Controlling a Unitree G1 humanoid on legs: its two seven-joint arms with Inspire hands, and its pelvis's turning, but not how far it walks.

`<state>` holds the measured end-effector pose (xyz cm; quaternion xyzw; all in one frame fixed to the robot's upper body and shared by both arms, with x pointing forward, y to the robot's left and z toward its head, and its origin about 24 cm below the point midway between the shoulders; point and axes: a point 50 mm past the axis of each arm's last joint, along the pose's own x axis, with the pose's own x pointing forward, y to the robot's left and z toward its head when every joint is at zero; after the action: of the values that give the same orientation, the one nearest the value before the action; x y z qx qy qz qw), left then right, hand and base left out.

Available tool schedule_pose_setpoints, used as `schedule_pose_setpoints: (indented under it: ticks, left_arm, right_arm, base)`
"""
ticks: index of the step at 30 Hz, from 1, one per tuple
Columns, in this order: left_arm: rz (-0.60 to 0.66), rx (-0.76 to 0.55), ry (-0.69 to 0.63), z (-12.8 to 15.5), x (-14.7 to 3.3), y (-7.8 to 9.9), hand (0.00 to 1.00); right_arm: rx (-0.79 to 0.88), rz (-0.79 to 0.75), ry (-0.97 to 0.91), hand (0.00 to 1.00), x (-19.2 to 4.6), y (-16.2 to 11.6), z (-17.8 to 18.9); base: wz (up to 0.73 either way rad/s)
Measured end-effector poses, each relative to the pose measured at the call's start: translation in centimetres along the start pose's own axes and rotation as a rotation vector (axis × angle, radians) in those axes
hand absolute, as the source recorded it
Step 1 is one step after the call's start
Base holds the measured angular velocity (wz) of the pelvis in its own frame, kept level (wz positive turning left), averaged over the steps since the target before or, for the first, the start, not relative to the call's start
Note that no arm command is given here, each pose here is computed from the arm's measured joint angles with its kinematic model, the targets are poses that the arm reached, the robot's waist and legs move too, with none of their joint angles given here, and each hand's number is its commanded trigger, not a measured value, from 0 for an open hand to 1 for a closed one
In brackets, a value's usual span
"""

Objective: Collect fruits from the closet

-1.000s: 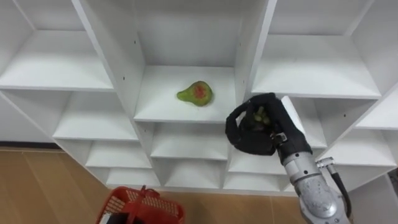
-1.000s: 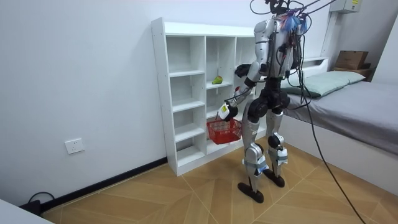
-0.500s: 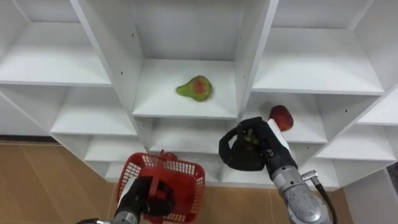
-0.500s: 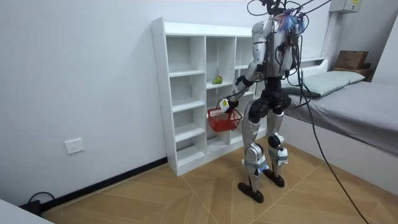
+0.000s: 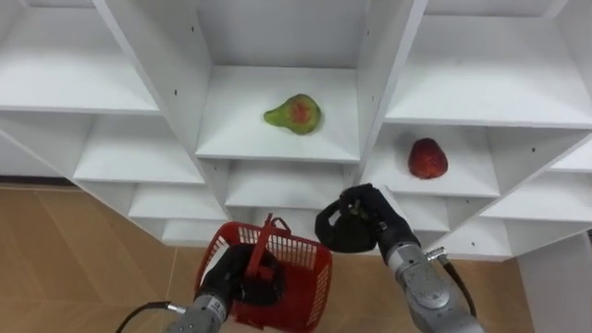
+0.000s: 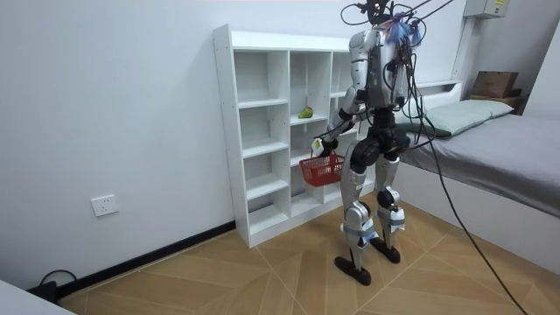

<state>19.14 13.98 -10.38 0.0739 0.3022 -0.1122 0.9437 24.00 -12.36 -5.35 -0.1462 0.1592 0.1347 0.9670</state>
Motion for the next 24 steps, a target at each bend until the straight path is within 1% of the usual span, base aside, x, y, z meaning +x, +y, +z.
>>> schedule_pose_setpoints:
  ticks: [6, 11, 17, 24]
  left_arm:
    - [-0.002, 0.001, 0.007, -0.2, 0.0, 0.0, 1.0]
    - [-0.005, -0.008, 0.005, -0.1, 0.1, -0.2, 1.0]
    - [-0.019, -0.001, -0.015, 0.5, 0.4, -0.3, 1.0]
    - [-0.065, 0.027, -0.016, 0.6, 0.5, -1.2, 1.0]
  right_arm:
    - [0.008, 0.007, 0.011, 1.0, 0.1, 0.4, -0.2]
    - [0.019, -0.011, 0.002, 1.0, 0.3, 0.3, 0.1]
    - [0.055, -0.014, 0.016, 1.0, 0.5, 0.5, 0.0]
    - [0.054, 0.0, 0.043, 1.0, 0.4, 0.8, -0.6]
  base:
    - [0.04]
    - [0.04]
    - [0.04]
    - [0.0]
